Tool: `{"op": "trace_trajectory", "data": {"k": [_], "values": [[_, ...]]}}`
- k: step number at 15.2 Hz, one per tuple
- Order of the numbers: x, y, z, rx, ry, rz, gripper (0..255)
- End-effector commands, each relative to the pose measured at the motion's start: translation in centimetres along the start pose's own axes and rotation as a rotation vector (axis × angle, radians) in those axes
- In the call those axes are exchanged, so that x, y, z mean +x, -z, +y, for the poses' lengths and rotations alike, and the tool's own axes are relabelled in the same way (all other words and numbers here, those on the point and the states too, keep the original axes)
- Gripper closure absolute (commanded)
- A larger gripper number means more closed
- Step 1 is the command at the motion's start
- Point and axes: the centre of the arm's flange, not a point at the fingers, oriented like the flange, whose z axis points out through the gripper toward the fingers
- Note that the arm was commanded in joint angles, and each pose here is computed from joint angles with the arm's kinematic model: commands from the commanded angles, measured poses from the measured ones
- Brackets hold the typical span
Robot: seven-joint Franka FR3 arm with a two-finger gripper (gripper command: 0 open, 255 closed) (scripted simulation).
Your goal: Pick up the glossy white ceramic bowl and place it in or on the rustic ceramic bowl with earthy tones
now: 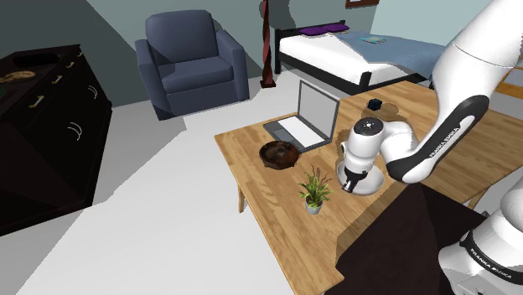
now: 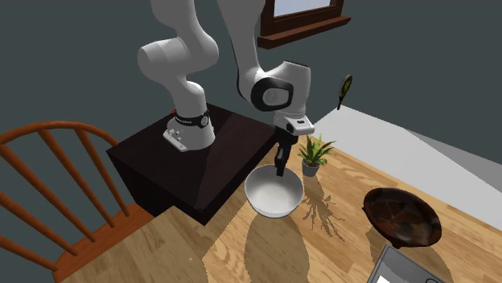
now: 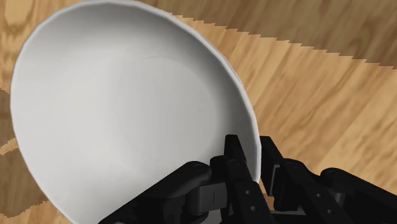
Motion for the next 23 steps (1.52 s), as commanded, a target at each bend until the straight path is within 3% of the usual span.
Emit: {"op": "trace_trajectory", "data": {"k": [1,23], "values": [[0.0,1.0,0.2,0.001,-0.001,-0.001,255],[0.3,12.3,3.0,0.001,-0.001,-0.001,255]]}}
